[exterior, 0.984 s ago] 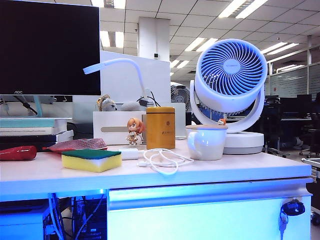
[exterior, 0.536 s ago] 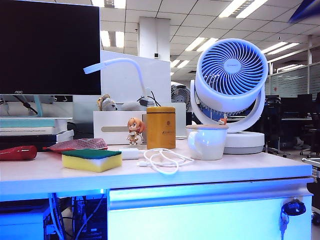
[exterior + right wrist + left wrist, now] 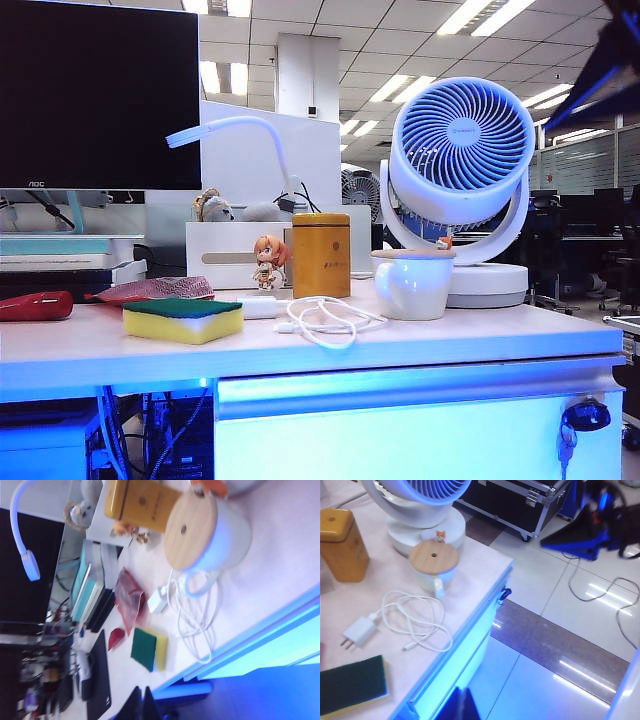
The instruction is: Open the drawer, place the cleaning sponge inside, then close the drawer.
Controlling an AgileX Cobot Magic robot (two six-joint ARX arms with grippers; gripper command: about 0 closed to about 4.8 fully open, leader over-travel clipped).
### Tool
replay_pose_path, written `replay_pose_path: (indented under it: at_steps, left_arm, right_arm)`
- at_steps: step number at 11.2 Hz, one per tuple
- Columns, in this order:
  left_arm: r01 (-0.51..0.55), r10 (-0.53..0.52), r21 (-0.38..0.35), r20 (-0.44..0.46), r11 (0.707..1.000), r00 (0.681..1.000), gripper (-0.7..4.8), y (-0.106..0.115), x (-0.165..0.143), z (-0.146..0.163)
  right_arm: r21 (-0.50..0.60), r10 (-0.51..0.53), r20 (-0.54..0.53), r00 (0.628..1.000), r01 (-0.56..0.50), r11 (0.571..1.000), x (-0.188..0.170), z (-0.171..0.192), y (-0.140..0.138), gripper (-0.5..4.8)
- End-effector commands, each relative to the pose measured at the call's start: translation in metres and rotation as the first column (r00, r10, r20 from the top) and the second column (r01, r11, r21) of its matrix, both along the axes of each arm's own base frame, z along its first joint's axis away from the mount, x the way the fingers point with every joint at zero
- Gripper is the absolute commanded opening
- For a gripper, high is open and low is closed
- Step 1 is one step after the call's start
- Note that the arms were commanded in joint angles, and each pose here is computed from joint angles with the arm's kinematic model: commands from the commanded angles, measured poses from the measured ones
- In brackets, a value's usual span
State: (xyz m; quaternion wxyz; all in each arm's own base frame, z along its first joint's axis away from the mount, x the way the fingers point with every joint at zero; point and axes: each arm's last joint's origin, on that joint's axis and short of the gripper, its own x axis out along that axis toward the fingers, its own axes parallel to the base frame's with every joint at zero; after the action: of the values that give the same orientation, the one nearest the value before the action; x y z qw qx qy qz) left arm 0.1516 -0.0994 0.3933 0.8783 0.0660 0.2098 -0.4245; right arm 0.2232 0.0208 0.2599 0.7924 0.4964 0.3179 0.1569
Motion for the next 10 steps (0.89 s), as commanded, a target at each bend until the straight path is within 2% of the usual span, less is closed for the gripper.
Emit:
replay_pose_path:
  at_steps: [1, 4, 6, 7, 8, 9, 10]
  left_arm:
    - [0.011, -0.011, -0.009, 0.006, 1.0, 1.0, -0.05, 0.0, 0.0, 0.001]
    - [0.012, -0.012, -0.009, 0.007, 1.0, 1.0, -0.05, 0.0, 0.0, 0.002]
    - [0.013, -0.013, -0.009, 0.006, 1.0, 1.0, -0.05, 0.0, 0.0, 0.001]
    - [0.012, -0.012, -0.009, 0.006, 1.0, 1.0, -0.05, 0.0, 0.0, 0.002]
    - [0.012, -0.012, -0.009, 0.006, 1.0, 1.0, -0.05, 0.0, 0.0, 0.001]
    - [0.012, -0.012, -0.009, 0.006, 1.0, 1.0, -0.05, 0.0, 0.0, 0.001]
    - [0.012, -0.012, -0.009, 0.006, 1.0, 1.0, -0.05, 0.0, 0.0, 0.001]
  right_arm:
    - [0.06, -0.004, 0.062, 0.998, 0.001, 0.998, -0.005, -0.028, 0.001, -0.06]
    - [0.102, -0.021, 0.115, 0.993, 0.009, 0.995, -0.017, -0.071, 0.0, -0.05]
    - [0.112, -0.025, 0.08, 0.996, 0.016, 0.994, -0.015, -0.086, 0.0, -0.05]
    - [0.107, -0.032, 0.028, 0.999, 0.029, 0.994, -0.01, -0.1, 0.0, -0.05]
    - [0.093, -0.034, 0.03, 0.999, 0.031, 0.995, -0.003, -0.111, 0.0, 0.25]
    - [0.079, -0.015, 0.049, 0.999, 0.011, 0.997, 0.001, -0.116, 0.0, 1.1]
    - [0.081, 0.055, 0.002, 0.998, -0.055, 0.995, 0.005, -0.135, 0.002, 4.79]
